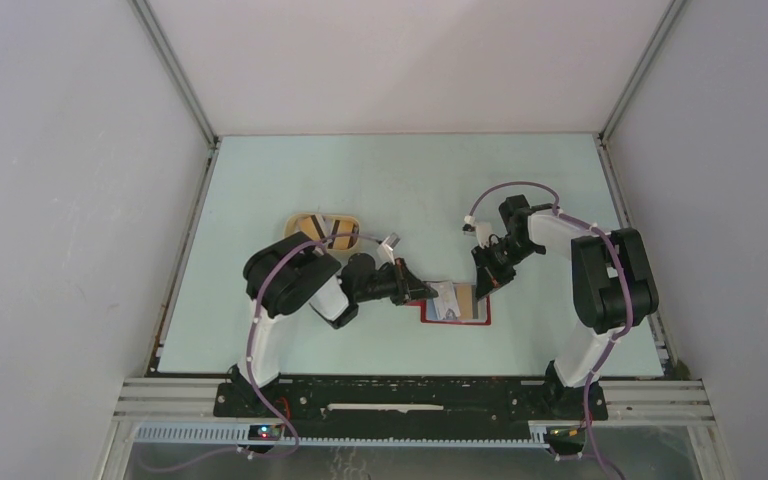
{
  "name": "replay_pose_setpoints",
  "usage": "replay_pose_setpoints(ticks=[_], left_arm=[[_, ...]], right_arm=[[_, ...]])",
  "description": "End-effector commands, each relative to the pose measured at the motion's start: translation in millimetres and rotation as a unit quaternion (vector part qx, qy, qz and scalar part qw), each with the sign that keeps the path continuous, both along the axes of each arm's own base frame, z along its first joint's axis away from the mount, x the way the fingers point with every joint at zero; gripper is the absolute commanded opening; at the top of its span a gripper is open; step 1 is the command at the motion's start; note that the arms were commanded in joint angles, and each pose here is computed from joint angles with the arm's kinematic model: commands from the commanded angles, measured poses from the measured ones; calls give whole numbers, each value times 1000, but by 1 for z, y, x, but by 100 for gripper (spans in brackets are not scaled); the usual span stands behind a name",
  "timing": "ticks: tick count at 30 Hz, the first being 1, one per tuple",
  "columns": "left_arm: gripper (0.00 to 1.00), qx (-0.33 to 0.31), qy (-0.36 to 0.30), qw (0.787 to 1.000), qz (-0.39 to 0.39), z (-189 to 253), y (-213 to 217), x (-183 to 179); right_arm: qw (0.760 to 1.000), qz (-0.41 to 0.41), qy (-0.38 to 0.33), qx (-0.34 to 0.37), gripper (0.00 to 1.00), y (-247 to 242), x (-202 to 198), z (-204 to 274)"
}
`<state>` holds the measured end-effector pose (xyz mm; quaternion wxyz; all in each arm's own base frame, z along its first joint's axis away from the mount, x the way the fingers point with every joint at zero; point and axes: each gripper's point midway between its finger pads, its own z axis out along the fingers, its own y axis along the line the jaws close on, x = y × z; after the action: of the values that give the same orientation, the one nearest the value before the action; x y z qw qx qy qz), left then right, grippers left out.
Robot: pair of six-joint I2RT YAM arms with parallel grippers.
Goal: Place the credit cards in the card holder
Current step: Insert the credit card into the card holder.
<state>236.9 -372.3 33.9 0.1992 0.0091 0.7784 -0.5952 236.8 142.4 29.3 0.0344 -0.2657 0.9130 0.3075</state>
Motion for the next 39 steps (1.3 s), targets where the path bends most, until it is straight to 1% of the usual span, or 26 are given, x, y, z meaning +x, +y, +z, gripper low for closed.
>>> replay_pose_setpoints(ticks=[1,11,24,27,34,36,39], left_arm=[[0,8,-18,1000,-14,0,-9,-1],[0,28,-16,999,-26,-4,-13,-5],[0,22,-7,999,-43,-2,-25,-7],[0,4,-11,999,-47,6,-29,-7],[0,-72,-25,996,-50,39,-32,-4],[0,-80,-25,995,-49,41,-31,-4],[0,-75,-24,996,-39,39,-25,-2]], right_arm=[[1000,-2,-11,2,3,3,8,6],[1000,-3,-12,2,3,3,9,7],[1000,-3,-12,3,3,3,9,8],[1000,-3,-11,3,3,3,9,8],[1000,-4,-11,5,3,3,9,8],[1000,-4,-12,5,3,3,9,9],[1000,-5,-13,5,3,2,9,9]])
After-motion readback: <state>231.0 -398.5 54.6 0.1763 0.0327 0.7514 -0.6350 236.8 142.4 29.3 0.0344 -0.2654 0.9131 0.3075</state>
